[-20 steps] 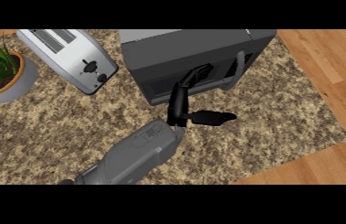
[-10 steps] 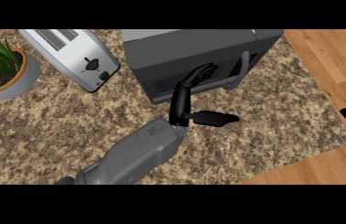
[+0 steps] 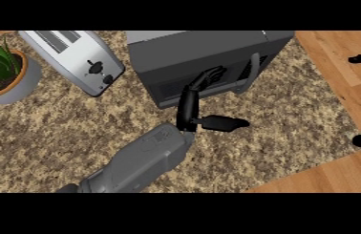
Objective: Pick up the milk, place it into the microwave and close the microwave
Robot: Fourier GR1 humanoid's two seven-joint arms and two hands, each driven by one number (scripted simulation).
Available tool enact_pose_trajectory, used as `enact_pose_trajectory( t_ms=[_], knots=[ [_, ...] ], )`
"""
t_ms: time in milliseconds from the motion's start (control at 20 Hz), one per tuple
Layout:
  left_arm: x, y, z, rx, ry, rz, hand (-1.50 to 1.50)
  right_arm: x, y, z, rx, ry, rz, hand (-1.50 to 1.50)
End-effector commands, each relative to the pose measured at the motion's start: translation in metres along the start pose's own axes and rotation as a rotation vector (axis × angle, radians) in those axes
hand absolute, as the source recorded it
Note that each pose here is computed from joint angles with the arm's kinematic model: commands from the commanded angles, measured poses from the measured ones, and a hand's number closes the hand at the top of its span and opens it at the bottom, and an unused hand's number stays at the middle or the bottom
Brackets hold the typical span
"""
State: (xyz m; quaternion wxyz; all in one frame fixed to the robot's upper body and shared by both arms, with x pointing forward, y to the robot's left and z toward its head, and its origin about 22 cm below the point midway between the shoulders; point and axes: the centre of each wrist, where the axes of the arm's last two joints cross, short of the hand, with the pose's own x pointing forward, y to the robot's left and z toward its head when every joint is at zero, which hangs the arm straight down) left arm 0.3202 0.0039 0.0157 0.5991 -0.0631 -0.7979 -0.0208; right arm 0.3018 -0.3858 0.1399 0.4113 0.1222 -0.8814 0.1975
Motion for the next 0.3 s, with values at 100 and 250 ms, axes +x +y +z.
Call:
enact_pose_trajectory(
  t_ms=[100, 250],
  knots=[
    [0.0058, 0.0076, -0.0248, 0.098, 0.005, -0.017, -1.50, -0.0030, -0.0104, -0.0006, -0.007, 0.007, -0.059, -1.50],
    [0.0040, 0.0084, -0.0240, 0.093, -0.001, -0.011, -1.50, -0.0014, -0.0152, -0.0062, -0.008, 0.001, -0.077, -1.50]
  ],
)
